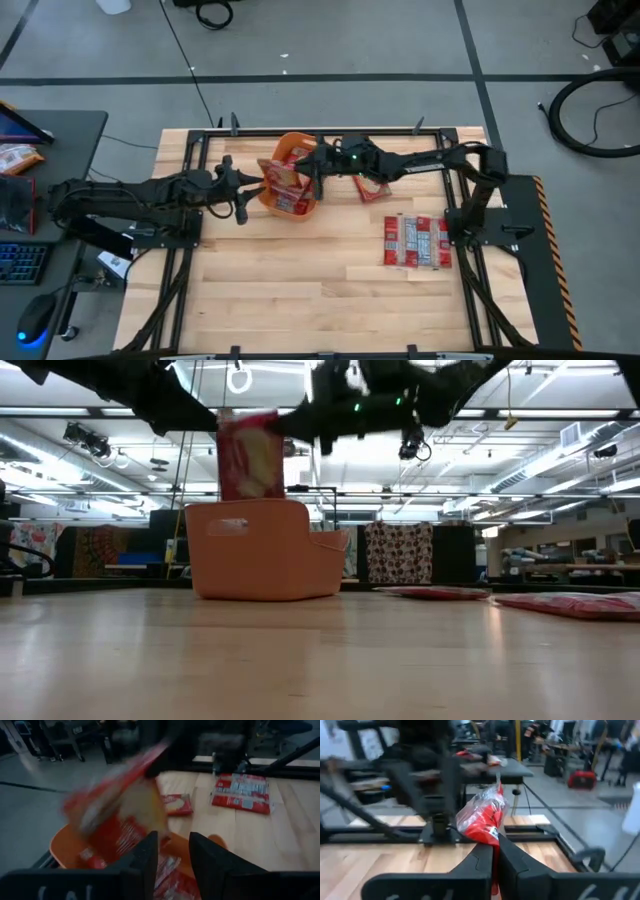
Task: Sort popcorn bags into baskets
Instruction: Put the red popcorn pack into the orange bin
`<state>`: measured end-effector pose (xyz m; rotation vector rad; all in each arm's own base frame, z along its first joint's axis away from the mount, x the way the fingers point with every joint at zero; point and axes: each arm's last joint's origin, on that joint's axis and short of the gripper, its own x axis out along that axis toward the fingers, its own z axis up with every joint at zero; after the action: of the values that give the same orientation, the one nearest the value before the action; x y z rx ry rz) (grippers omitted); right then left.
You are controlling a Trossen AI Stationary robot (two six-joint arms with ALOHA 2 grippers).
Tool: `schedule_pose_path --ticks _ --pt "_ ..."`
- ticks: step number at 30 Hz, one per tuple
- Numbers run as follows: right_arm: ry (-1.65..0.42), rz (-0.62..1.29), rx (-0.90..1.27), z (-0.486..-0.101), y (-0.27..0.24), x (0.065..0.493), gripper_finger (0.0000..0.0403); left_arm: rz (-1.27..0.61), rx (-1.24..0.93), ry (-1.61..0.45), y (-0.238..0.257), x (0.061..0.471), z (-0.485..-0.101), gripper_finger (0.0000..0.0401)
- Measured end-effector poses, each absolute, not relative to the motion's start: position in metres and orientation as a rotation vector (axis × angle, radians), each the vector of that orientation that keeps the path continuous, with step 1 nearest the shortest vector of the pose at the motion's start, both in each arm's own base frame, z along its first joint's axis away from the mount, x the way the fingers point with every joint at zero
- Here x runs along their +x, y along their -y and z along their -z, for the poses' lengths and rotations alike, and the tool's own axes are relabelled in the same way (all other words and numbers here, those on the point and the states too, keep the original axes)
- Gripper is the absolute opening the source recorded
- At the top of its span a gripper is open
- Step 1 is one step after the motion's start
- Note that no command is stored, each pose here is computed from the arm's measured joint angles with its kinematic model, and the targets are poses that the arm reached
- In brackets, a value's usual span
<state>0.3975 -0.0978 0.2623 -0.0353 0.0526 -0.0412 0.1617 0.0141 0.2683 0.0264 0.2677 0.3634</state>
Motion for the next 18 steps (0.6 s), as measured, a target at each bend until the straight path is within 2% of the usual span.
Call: schedule_pose_path --ticks 5,9,13,18 --pt "-0.099 0.160 0.195 -0.227 0.137 0.401 0.0019 -0.369 -0.003 -0.292 -0.014 0.161 -0.265 0.0116" --pt "-0.215 0.250 0.269 -0.205 0.165 0.392 0.0039 -0.374 -0.026 -0.326 -0.014 0.160 -0.262 0.0116" --pt "-0.297 0.293 0.278 -0.200 0.180 0.381 0.0085 -0.378 -0.039 -0.362 -0.014 0.159 -0.258 0.0116" --pt "-0.350 0.276 0.253 -0.215 0.184 0.367 0.0153 -0.378 -0.040 -0.368 -0.014 0.158 -0.258 0.0116"
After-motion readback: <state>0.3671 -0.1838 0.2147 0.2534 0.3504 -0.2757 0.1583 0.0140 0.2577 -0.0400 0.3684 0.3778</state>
